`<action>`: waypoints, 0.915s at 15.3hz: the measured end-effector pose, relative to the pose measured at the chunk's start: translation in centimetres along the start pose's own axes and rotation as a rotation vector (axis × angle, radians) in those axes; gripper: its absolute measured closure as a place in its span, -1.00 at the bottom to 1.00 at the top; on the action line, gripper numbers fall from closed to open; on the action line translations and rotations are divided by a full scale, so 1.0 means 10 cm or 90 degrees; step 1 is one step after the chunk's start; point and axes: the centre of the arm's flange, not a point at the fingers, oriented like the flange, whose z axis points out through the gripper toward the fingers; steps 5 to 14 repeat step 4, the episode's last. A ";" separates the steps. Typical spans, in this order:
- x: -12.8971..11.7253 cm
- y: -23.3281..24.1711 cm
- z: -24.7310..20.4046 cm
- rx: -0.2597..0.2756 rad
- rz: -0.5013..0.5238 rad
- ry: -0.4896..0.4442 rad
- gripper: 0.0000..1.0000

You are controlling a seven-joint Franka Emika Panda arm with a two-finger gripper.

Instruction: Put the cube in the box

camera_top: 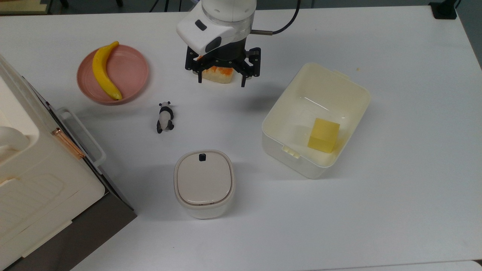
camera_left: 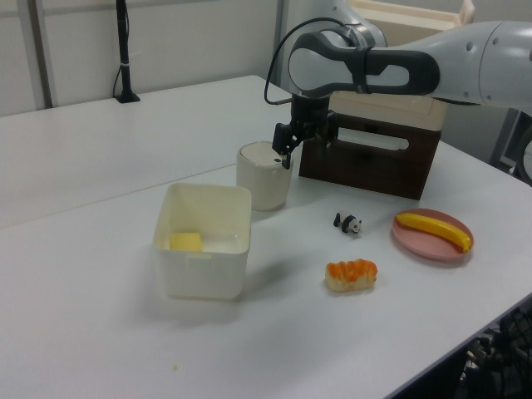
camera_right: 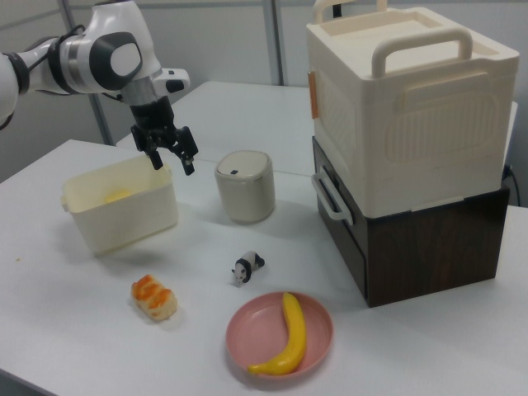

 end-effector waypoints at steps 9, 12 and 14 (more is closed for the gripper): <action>0.01 0.05 0.01 0.000 0.005 -0.001 -1.00; 0.01 0.05 0.01 0.000 0.005 -0.001 -1.00; 0.01 0.05 0.01 0.000 0.005 -0.001 -1.00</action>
